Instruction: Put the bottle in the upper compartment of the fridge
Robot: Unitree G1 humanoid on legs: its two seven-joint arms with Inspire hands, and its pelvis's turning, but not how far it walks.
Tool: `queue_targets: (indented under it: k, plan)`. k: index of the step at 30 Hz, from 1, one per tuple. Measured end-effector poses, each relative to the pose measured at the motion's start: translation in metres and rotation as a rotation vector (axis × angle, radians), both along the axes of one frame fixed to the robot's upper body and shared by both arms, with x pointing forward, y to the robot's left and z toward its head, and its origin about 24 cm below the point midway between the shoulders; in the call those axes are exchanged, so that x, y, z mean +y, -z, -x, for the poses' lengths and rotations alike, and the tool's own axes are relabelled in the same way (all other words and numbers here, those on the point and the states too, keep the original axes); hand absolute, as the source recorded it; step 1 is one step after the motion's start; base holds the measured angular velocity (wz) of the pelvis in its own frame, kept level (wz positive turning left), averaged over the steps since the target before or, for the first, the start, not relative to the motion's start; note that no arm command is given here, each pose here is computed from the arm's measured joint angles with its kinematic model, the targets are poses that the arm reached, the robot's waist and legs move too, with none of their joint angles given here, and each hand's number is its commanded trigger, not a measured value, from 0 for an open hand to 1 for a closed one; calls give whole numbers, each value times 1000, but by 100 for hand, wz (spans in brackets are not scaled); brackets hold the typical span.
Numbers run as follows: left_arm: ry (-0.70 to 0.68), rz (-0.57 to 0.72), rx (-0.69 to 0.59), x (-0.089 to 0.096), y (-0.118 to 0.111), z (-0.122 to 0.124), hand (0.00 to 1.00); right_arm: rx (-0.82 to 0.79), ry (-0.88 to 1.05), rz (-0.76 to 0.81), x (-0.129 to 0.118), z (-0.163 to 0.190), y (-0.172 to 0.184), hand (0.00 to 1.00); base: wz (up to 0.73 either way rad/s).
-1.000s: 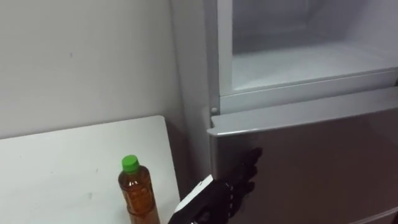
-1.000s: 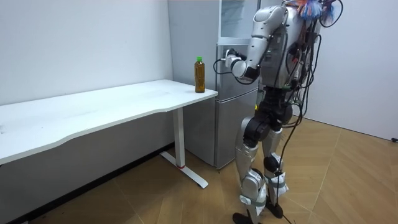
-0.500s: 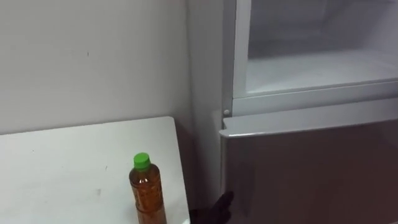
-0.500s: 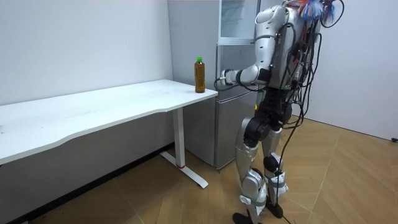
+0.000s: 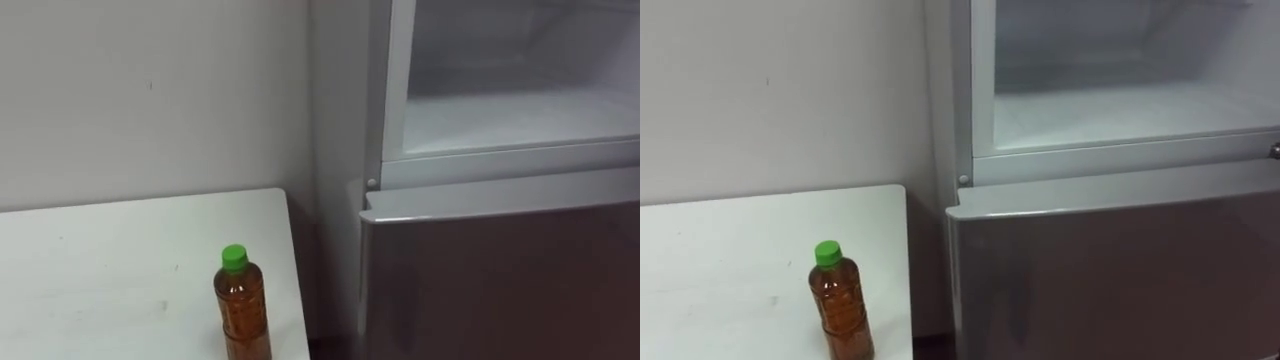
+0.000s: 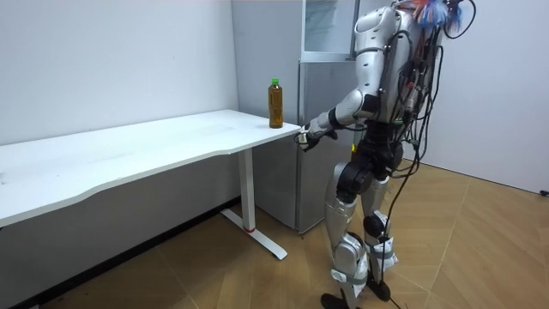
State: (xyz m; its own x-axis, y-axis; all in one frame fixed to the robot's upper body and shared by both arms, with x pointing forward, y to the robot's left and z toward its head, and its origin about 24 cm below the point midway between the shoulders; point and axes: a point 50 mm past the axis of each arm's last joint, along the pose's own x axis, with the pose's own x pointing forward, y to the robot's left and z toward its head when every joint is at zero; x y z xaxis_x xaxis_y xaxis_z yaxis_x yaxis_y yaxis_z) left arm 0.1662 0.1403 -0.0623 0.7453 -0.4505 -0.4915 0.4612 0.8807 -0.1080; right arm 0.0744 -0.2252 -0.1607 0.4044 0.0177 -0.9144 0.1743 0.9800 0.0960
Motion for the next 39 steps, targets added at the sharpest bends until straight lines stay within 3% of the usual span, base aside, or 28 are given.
queue_targets:
  k: [6,11,17,26,33,36,39]
  plan:
    - [-75,-60,62,18,20,15,0,-22,-21,5,-1,-2,-1,0,0]
    - [-142,-144,200,34,49,41,0,-6,-15,12,-1,6,0,0,-1]
    - [-244,-192,281,47,65,65,0,9,-3,16,0,16,2,0,0]
    - [-441,-330,424,82,85,102,0,9,-10,42,-4,23,2,0,0]
    - [-552,-394,488,90,91,122,0,18,-2,45,-4,26,2,0,5]
    - [-606,-457,516,98,92,133,0,31,10,48,-4,31,3,0,2]
    - [-558,-644,609,107,95,162,0,50,19,48,-4,32,4,0,0]
